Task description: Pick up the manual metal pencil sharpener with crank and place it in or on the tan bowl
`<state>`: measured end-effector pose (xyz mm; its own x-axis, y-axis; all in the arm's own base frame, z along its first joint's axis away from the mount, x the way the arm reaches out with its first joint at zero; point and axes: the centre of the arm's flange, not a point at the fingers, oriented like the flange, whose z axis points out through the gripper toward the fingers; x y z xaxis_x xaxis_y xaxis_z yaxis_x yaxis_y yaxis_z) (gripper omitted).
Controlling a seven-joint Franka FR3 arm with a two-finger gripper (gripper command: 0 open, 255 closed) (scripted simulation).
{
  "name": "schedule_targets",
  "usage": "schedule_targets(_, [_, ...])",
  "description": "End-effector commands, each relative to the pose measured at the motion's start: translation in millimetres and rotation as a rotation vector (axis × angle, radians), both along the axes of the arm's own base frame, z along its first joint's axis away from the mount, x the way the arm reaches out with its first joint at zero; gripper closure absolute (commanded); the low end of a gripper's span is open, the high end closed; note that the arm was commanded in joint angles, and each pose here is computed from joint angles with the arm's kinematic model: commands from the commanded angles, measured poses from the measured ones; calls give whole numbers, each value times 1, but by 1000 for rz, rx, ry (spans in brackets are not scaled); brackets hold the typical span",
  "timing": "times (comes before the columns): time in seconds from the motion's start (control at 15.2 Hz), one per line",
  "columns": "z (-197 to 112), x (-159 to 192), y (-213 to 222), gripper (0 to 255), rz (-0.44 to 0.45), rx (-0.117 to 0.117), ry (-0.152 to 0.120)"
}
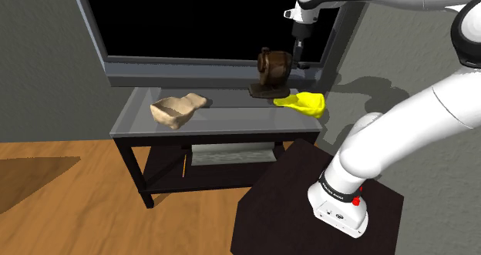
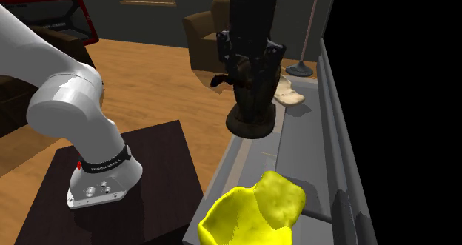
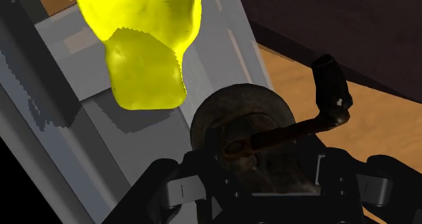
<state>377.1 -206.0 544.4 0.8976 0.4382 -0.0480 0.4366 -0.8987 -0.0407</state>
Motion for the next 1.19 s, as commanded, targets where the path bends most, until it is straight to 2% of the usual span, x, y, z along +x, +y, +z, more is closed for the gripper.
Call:
schedule_targets(0.0, [5, 19, 18, 255, -1, 0, -3])
schedule_targets(1.12, [26, 180, 173, 255, -1, 0, -3])
